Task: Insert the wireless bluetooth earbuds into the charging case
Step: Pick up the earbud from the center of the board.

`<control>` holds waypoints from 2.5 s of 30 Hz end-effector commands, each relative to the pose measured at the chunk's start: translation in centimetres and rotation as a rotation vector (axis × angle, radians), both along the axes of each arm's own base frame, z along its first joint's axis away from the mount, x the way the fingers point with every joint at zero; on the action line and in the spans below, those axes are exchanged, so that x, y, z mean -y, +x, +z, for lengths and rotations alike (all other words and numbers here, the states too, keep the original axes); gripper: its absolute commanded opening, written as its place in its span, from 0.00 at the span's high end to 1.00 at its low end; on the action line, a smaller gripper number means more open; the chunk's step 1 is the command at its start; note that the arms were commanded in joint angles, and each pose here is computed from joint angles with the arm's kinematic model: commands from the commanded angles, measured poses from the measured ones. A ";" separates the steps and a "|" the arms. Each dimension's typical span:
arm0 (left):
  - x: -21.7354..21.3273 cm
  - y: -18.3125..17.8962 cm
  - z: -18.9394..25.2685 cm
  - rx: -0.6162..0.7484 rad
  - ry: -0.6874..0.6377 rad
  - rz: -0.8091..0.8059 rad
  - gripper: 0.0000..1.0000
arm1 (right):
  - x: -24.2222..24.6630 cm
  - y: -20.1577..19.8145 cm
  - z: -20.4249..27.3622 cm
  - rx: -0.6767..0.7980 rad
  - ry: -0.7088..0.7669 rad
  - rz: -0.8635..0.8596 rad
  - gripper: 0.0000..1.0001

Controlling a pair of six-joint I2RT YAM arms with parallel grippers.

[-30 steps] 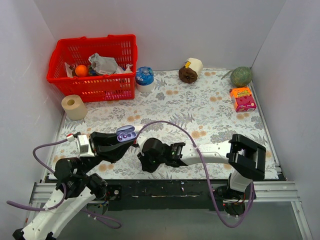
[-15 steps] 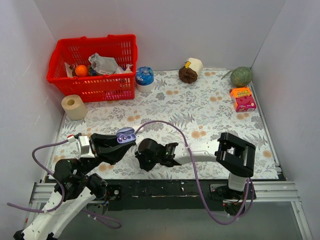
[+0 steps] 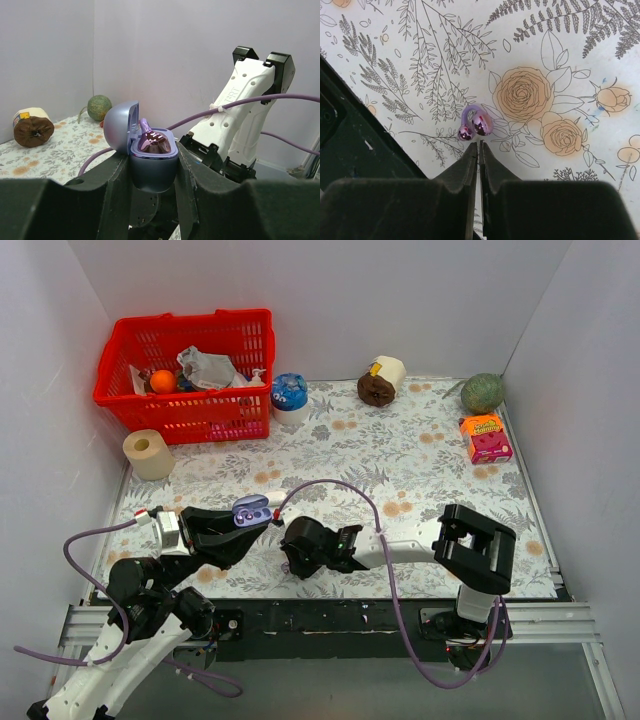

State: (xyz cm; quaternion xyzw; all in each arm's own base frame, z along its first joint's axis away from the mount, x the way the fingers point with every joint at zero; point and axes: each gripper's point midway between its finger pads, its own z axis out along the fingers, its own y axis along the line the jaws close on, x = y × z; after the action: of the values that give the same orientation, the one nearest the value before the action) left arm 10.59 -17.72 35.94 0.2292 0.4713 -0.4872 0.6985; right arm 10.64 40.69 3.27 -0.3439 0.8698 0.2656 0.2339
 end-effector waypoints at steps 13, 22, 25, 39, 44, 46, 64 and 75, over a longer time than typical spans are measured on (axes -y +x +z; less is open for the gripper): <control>-0.5 0.0 0.9 0.014 -0.019 0.024 1.00 | 1.5 1.7 2.6 0.084 -0.020 -0.043 0.62; -0.4 0.1 0.9 0.011 -0.014 0.022 1.00 | 0.3 3.6 3.8 0.187 -0.001 0.045 0.54; -0.4 0.1 1.1 0.010 -0.016 0.024 1.00 | -0.1 3.7 3.2 0.167 -0.011 0.072 0.52; -0.4 0.2 0.9 0.008 -0.011 0.025 1.00 | -2.3 3.5 3.2 0.140 0.036 0.113 0.51; -0.3 0.3 0.8 0.004 -0.010 0.024 1.00 | -2.4 3.4 2.1 0.126 0.008 0.123 0.55; -0.4 0.2 0.8 0.007 -0.008 0.024 1.00 | -2.2 3.2 1.6 0.116 -0.003 0.128 0.56; 0.0 0.4 0.7 0.015 0.002 0.019 1.00 | -0.2 3.1 0.7 0.109 -0.042 0.086 0.90; 1.3 2.1 1.5 0.045 -0.070 0.010 1.00 | 7.6 7.5 17.0 0.345 0.172 -0.221 0.99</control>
State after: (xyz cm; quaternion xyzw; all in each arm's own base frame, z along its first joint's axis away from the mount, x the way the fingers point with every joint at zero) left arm 11.88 -18.67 36.32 0.2272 0.4691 -0.4870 0.7008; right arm 16.17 34.85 11.38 -0.3203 0.8521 0.2375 0.3390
